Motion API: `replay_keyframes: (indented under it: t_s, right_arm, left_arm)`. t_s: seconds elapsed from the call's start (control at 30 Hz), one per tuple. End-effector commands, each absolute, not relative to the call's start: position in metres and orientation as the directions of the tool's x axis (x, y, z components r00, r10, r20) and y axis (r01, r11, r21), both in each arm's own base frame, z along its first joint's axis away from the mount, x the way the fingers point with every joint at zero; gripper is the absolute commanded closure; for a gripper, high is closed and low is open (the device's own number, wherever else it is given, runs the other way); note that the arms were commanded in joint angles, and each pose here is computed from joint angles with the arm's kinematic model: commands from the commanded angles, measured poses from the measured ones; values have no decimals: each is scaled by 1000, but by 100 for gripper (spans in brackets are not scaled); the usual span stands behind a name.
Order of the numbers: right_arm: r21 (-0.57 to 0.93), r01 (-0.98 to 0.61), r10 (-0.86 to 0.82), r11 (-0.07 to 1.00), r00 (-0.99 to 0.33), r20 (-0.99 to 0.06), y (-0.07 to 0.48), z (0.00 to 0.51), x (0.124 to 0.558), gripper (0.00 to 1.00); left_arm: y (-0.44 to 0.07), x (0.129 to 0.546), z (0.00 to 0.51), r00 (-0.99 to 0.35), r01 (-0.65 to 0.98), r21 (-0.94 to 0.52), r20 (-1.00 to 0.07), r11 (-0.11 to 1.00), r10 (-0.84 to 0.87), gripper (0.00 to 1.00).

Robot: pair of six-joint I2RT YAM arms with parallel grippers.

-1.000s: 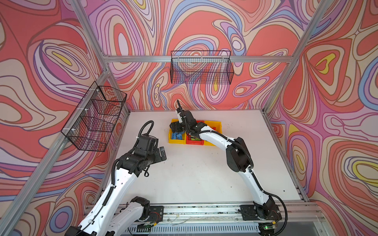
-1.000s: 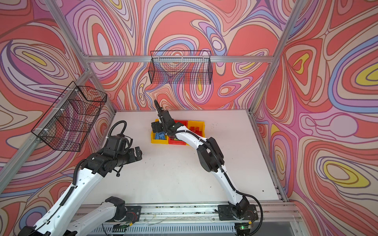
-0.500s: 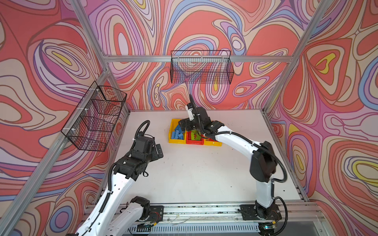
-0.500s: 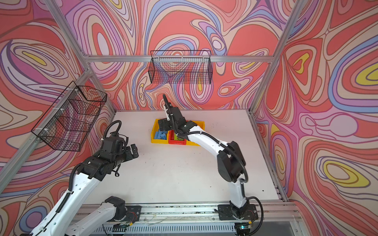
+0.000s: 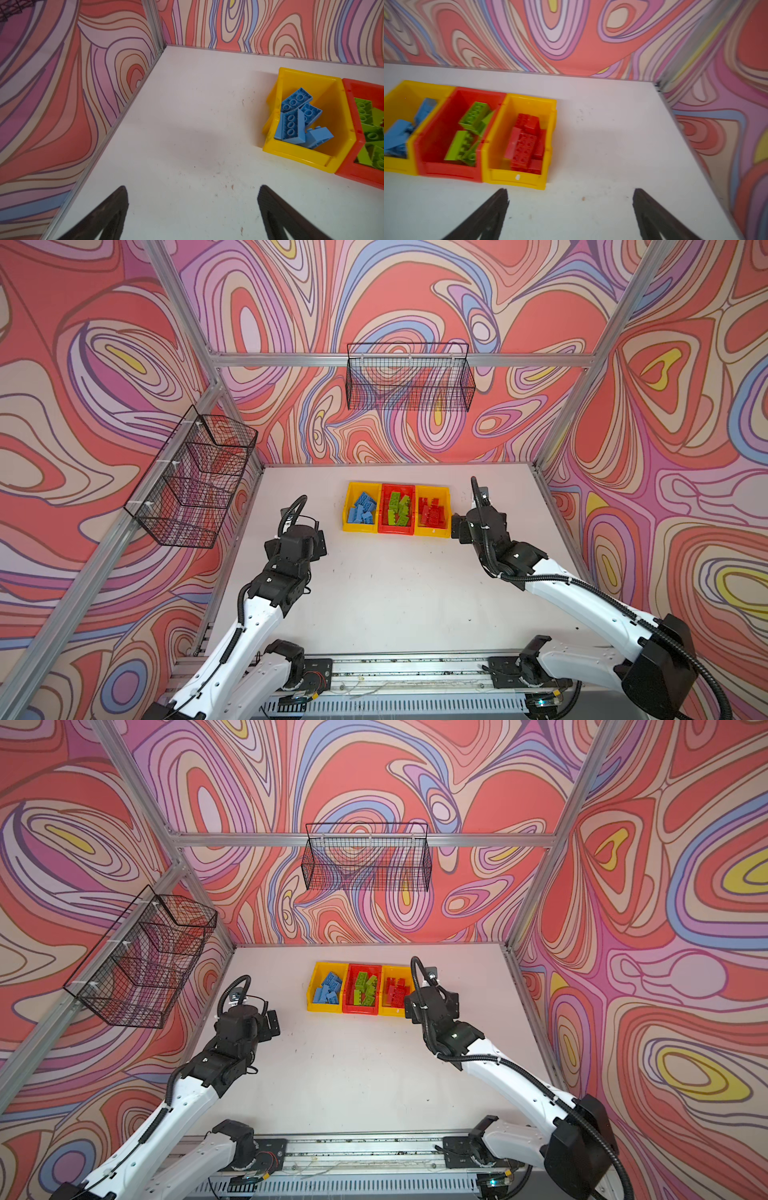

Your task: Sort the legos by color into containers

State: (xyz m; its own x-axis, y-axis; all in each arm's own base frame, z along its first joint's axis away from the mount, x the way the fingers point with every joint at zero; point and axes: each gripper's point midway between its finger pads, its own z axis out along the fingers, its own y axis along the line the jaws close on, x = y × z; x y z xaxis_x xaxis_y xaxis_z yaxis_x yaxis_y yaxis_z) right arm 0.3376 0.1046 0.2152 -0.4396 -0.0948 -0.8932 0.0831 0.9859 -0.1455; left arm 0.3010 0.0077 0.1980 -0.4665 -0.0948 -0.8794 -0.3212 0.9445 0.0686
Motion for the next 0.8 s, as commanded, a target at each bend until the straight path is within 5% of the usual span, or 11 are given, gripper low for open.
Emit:
replay_keyframes:
  t_s: [0.0,0.27,0.77]
  right_arm:
    - [-209,256,-127,944,-303,-944,66,232,335,2]
    - [-118,293,-44,949,-248,-968,34,188,366,2]
    - [-186,187,-137,965,-248,-959,33,121,414,2]
  left_arm:
    - [22,318,204,-405,-365,125,-914,923,-36,0]
    - [39,338,166,-377,-357,107,-925,928,-39,0]
    - [36,375,104,-269,-229,-16,-960,973,-79,0]
